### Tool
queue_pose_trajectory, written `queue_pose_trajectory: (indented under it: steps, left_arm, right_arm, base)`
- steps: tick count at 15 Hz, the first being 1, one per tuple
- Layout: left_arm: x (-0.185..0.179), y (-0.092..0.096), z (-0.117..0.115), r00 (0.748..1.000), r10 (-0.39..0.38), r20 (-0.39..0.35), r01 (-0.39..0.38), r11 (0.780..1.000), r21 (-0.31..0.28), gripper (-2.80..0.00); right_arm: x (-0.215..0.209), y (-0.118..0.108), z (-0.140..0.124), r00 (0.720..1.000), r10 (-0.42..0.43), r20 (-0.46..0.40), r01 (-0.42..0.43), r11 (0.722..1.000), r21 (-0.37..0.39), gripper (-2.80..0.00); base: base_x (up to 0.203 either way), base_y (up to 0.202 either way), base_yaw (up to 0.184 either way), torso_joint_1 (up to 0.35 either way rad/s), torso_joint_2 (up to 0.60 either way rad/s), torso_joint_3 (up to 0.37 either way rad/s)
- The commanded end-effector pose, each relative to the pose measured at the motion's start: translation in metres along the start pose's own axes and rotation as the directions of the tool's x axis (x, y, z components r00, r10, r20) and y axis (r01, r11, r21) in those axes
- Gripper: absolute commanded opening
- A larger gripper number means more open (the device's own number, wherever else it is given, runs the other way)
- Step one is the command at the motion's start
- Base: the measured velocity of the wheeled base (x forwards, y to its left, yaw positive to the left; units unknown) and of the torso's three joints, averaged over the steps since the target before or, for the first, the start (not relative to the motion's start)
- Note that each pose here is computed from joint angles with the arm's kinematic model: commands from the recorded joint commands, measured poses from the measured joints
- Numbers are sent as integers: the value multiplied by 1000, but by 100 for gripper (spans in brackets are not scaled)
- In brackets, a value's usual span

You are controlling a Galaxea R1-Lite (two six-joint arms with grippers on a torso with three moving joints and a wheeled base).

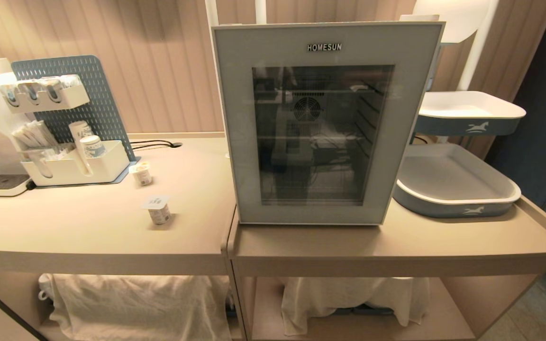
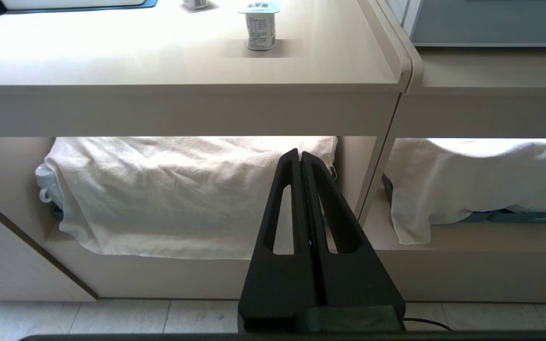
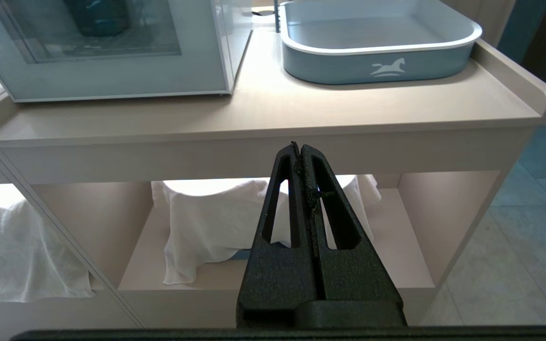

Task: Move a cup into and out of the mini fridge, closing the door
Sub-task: Open the freezer door

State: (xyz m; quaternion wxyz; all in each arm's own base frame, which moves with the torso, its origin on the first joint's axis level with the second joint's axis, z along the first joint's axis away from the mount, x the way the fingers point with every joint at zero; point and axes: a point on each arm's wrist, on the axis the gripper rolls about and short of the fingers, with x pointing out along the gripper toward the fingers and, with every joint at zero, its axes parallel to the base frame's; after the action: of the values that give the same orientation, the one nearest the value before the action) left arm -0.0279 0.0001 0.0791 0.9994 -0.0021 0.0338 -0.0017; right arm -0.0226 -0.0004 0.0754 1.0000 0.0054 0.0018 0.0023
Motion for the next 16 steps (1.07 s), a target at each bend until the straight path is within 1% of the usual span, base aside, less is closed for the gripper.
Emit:
queue_pose_trajectory:
  steps: [1,2,3,4,5,6,7,8,9,10,11,12,13,14,16]
  left_arm:
    - [-4,0,11,999,18,37,-18,1000,0,-280]
    - [-11,1,29,996,41,81,-41,999,-2,-280]
    - [-24,1,56,988,70,141,-70,998,-9,-280]
    - [-42,2,92,974,105,200,-102,994,-25,-280]
    - [-63,2,133,956,141,257,-131,990,-55,-280]
    - [-83,3,173,940,173,295,-150,984,-98,-280]
    - [-94,5,212,938,192,289,-155,977,-147,-280]
    - [-93,10,247,955,179,239,-135,973,-188,-280]
    - [-78,16,275,980,121,158,-86,973,-213,-280]
    - [-60,22,295,996,10,85,9,974,-228,-280]
    - [-37,22,307,993,-122,0,118,966,-231,-280]
    - [-9,12,317,972,-220,-81,197,953,-231,-280]
    - [19,-3,327,946,-291,-139,253,937,-241,-280]
    - [46,-20,339,934,-314,-170,265,929,-259,-280]
    - [107,-53,351,926,-317,-205,256,926,-277,-280]
  right_arm:
    - [0,0,0,1000,0,-3,0,1000,0,-280]
    - [0,0,0,1000,0,-2,0,1000,-1,-280]
    - [0,0,0,1000,0,-1,0,1000,-2,-280]
    - [0,0,0,1000,0,-2,0,1000,-2,-280]
    - [0,0,0,1000,0,-2,0,1000,0,-280]
    - [0,0,0,1000,0,-1,0,1000,0,-280]
    - [0,0,0,1000,0,-1,0,1000,0,-280]
    - [0,0,0,1000,0,-1,0,1000,0,-280]
    - [0,0,0,1000,0,0,0,1000,0,-280]
    - [0,0,0,1000,0,-1,0,1000,0,-280]
    - [0,0,0,1000,0,-1,0,1000,0,-280]
    - [0,0,0,1000,0,-1,0,1000,0,-280]
    - [0,0,0,1000,0,1,0,1000,-2,-280]
    - [0,0,0,1000,0,1,0,1000,-2,-280]
    - [0,0,0,1000,1,-1,-1,1000,-2,-280]
  base:
    - [0,0,0,0,0,0]
    - [0,0,0,0,0,0]
    - [0,0,0,0,0,0]
    - [0,0,0,0,0,0]
    - [0,0,0,0,0,0]
    - [0,0,0,0,0,0]
    - [0,0,0,0,0,0]
    - [0,0,0,0,0,0]
    - [0,0,0,0,0,0]
    - [0,0,0,0,0,0]
    - [0,0,0,0,0,0]
    - [0,0,0,0,0,0]
    - [0,0,0,0,0,0]
    - [0,0,0,0,0,0]
    - [0,0,0,0,0,0]
